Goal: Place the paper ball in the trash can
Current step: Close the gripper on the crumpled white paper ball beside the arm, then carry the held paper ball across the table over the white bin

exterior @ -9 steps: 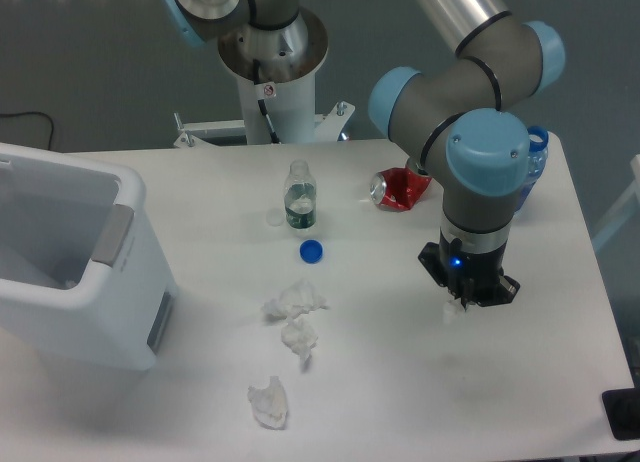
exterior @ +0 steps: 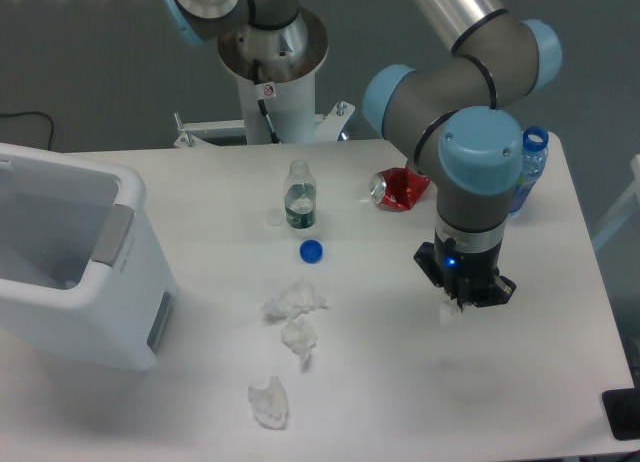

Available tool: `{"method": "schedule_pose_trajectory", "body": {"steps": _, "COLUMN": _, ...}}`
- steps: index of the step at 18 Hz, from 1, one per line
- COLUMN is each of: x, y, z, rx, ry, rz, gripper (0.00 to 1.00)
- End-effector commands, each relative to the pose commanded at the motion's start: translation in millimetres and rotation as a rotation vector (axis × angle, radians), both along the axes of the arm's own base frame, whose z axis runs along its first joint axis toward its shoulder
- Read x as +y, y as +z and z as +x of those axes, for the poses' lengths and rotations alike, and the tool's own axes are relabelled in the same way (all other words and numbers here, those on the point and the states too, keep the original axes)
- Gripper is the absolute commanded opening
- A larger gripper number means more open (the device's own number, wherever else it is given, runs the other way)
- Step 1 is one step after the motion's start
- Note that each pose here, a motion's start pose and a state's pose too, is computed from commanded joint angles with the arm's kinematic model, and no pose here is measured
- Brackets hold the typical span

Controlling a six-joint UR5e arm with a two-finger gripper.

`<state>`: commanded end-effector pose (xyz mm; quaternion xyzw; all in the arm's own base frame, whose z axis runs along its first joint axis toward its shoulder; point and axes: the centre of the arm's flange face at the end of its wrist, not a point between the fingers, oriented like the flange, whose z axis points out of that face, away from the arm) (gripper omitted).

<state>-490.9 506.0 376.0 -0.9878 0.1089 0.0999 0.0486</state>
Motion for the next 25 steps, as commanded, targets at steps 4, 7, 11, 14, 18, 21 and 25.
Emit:
{"method": "schedule_pose_trajectory", "body": {"steps": 4, "x": 23, "y": 27, "z": 48, "rx": -0.011, "ry": -0.035, "rz": 0.065, "gripper": 0.03}}
{"method": "schedule_pose_trajectory", "body": {"steps": 7, "x": 21, "y": 51, "z": 75, "rx": -0.056, "ry": -0.017, "rz": 0.159, "gripper": 0.03}}
{"method": "schedule_pose_trajectory", "body": {"steps": 11, "x": 21, "y": 88, "z": 121, "rx": -0.098, "ry": 0.034, "rz": 0.257, "gripper": 0.04}}
{"method": "schedule_pose_trajectory", "body": {"steps": 14, "x": 26, "y": 117, "z": 162, "rx": -0.157, "ry": 0.055, "rz": 0.359, "gripper": 0.05}}
{"method": "schedule_pose_trajectory", "body": {"steps": 18, "x": 37, "y": 160, "z": 229, "rx": -0.226, "ry": 0.073, "rz": 0.463, "gripper": 0.09}}
{"method": "schedule_pose_trajectory", "body": {"steps": 21, "x": 34, "y": 184, "z": 276, "rx": -0.268, "ry": 0.063, "rz": 0.508, "gripper": 0.1}}
{"method": "schedule_pose_trajectory", "body": {"steps": 25, "x": 25, "y": 198, "z": 325, "rx": -0.304, "ry": 0.043, "rz": 0.531, "gripper": 0.11}}
